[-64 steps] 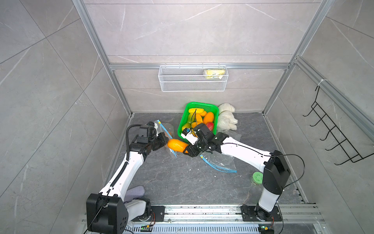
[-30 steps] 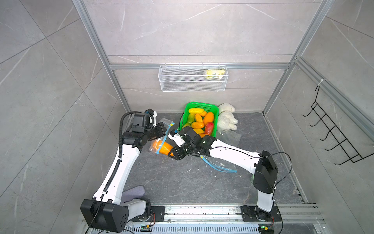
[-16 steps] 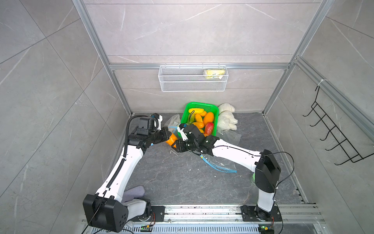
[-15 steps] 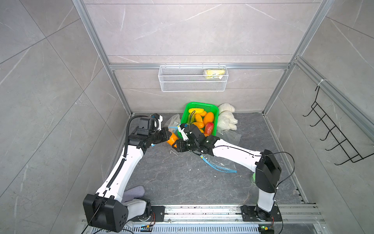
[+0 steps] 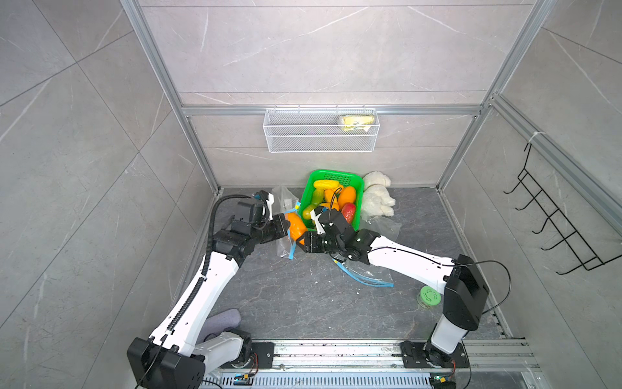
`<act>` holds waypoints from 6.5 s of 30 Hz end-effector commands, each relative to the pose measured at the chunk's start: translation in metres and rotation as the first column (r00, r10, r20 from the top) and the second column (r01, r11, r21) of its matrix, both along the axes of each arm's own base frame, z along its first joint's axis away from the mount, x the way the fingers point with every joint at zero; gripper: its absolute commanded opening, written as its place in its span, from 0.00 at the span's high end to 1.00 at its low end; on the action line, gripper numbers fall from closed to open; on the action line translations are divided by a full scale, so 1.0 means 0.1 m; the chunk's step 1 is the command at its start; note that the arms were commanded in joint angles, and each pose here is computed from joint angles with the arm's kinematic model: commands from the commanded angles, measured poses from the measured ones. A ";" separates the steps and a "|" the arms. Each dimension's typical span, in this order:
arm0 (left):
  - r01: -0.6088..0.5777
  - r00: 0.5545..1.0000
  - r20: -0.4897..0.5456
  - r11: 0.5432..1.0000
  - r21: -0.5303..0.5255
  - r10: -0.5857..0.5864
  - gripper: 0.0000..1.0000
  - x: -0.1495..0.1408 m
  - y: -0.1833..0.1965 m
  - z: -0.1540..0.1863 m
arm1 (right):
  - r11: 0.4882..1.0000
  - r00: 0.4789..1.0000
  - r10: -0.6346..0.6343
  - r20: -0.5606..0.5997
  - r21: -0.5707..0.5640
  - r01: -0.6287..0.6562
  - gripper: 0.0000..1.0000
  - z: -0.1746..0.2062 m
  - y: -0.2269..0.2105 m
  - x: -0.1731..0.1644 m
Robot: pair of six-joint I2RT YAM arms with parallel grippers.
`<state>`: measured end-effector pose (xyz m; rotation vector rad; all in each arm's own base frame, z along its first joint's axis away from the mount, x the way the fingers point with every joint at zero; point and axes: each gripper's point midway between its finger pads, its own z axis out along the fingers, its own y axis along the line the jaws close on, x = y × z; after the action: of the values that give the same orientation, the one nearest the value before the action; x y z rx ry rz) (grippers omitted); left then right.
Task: Place the mango in a zip-top bag and seal the zipper
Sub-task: Place the mango in the zipper food storage bag, then pick up the mango from the basket, then place the mango in the zipper food storage bag, then pick up the mango from the basket.
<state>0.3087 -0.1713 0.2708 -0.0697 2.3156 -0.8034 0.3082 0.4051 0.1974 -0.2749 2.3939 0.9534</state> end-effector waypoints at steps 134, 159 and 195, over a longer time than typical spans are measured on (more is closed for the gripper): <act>-0.164 0.986 -0.011 0.960 -0.228 0.166 1.00 0.68 0.14 0.43 | 0.976 0.826 0.098 0.554 0.108 -0.189 0.97 0.89 0.12 0.41; -0.172 0.983 0.014 0.948 -0.267 0.182 1.00 0.45 0.38 0.75 | 0.987 0.833 0.070 0.548 0.081 -0.136 0.29 1.35 0.03 0.46; -0.227 0.969 0.011 0.906 -0.358 0.247 1.00 0.52 0.77 0.83 | 0.754 0.948 -0.198 0.250 -0.579 0.310 0.30 -1.32 -1.05 2.83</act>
<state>0.3605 -0.0852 0.3377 -0.6182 2.0471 -1.1005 0.5901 0.2954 0.0555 -0.2251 2.4368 -0.0351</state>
